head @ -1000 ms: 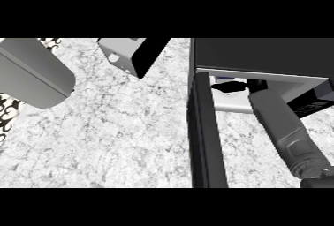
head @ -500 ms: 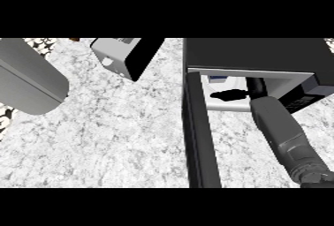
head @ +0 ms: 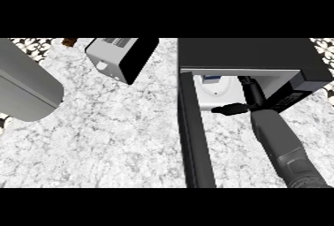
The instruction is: Pick up the milk, place it into the microwave and close the microwave
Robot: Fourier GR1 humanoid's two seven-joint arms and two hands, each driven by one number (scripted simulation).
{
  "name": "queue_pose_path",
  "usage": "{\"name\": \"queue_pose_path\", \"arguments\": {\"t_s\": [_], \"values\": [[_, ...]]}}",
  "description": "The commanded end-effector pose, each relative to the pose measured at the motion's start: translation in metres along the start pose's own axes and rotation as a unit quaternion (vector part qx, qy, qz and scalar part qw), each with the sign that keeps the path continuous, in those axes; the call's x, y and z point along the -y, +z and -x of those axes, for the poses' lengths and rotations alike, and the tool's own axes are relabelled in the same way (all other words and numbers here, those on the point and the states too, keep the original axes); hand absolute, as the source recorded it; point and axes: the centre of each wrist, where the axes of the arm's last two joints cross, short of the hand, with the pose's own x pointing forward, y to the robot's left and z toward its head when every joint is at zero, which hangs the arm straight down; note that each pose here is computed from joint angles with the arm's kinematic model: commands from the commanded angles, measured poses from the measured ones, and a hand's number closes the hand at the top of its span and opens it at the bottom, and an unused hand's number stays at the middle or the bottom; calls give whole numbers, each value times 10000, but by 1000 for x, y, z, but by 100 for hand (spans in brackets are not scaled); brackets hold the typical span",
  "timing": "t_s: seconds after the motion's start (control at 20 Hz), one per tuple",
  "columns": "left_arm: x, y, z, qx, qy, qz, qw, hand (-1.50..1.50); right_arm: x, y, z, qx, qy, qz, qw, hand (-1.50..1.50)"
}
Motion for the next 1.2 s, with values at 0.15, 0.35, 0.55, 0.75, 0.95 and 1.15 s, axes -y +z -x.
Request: {"name": "queue_pose_path", "arguments": {"t_s": [0.15,0.35,0.55,0.75,0.95,1.15], "values": [[27,-29,-2,-37,281,469,9985,-150,13,49,22,-162,-301,-100,9994,-150],[30,-33,13,-263,243,571,9977,-150,15,82,32,-248,-550,-205,9980,-150],[33,-45,17,-499,221,1013,9934,150,25,117,37,-145,-774,-113,9968,-150],[46,-67,26,-586,-5,1204,9910,150,43,140,30,-79,-797,-150,9967,-150],[62,-81,43,-739,-153,1465,9863,150,63,182,20,-141,-734,-17,9972,-150],[80,-114,64,-752,-556,1616,9824,150,82,204,-3,-72,-534,241,9983,-150]]}}
